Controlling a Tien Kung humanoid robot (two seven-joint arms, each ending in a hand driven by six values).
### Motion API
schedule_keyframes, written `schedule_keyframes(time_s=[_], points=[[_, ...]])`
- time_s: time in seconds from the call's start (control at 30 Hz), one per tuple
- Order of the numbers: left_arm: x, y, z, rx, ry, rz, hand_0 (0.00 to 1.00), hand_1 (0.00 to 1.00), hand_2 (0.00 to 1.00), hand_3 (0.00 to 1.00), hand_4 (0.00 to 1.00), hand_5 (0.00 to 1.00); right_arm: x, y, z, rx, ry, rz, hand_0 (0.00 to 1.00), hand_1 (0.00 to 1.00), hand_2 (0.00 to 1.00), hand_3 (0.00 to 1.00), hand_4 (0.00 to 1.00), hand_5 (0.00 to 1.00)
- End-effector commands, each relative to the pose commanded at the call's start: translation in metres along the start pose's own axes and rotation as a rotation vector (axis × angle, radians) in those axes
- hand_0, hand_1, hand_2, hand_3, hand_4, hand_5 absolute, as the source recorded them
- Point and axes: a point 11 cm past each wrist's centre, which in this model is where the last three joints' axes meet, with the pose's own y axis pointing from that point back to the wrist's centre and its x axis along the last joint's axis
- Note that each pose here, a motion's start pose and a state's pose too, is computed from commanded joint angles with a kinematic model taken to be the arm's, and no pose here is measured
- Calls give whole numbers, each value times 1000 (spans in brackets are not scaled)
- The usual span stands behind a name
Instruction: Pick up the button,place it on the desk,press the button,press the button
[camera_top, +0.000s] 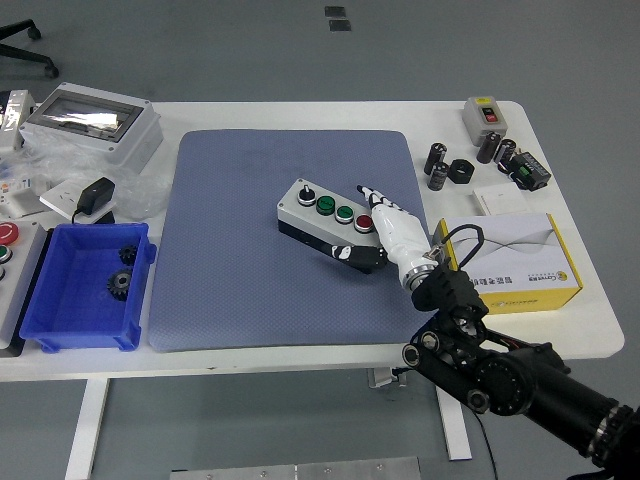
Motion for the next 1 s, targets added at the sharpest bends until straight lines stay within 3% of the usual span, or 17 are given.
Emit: schedule_keyframes(time_s=[0.07, 0.1, 0.27, 0.3, 0.47, 0.5, 0.67, 0.7, 0.87, 0.9, 1.0], points=[[0, 0, 0, -1, 0, 0, 647, 571, 511, 578, 484, 30, 0, 0, 0, 0, 7, 2, 473, 761, 909, 998, 981, 349], [0, 0, 0, -1, -1, 0, 647, 570, 511, 578, 485, 29, 0, 0, 0, -1, 11, 4, 271, 568, 699, 942, 803, 136], [0, 0, -1, -9, -5, -2, 647, 570, 511, 578, 485, 29, -3, 1, 0, 0, 42, -1, 271, 568, 699, 942, 803, 136], [0, 0, -1, -11, -6, -2, 647, 570, 511, 578, 484, 27, -4, 1, 0, 1, 50, -4, 188, 443, 517, 721, 677, 113], [-1, -1, -2, -20, -11, -7, 647, 570, 511, 578, 484, 27, -6, 1, -1, 7, 84, -6, 188, 443, 517, 721, 677, 113], [-2, -1, -2, -21, -12, -8, 647, 570, 512, 577, 485, 23, -5, 1, -1, 9, 88, -3, 127, 378, 420, 528, 456, 177], [-2, -1, -2, -25, -14, -9, 647, 570, 512, 577, 485, 23, 1, 0, -3, 25, 104, 27, 127, 378, 420, 528, 456, 177], [-2, -1, -3, -26, -14, -9, 648, 569, 512, 576, 484, 22, 1, 0, -3, 28, 105, 30, 123, 369, 408, 511, 405, 48], [-2, -1, -3, -26, -13, -10, 648, 569, 512, 576, 484, 22, 9, 2, -11, 104, 80, 70, 123, 369, 408, 511, 405, 48], [-3, -1, -4, -26, -13, -10, 647, 571, 513, 576, 484, 19, 11, 2, -12, 123, 73, 79, 107, 349, 372, 448, 222, 2], [-3, -2, -4, -26, -11, -11, 647, 571, 513, 576, 484, 19, 21, 5, -17, 186, 38, 101, 107, 349, 372, 448, 222, 2]])
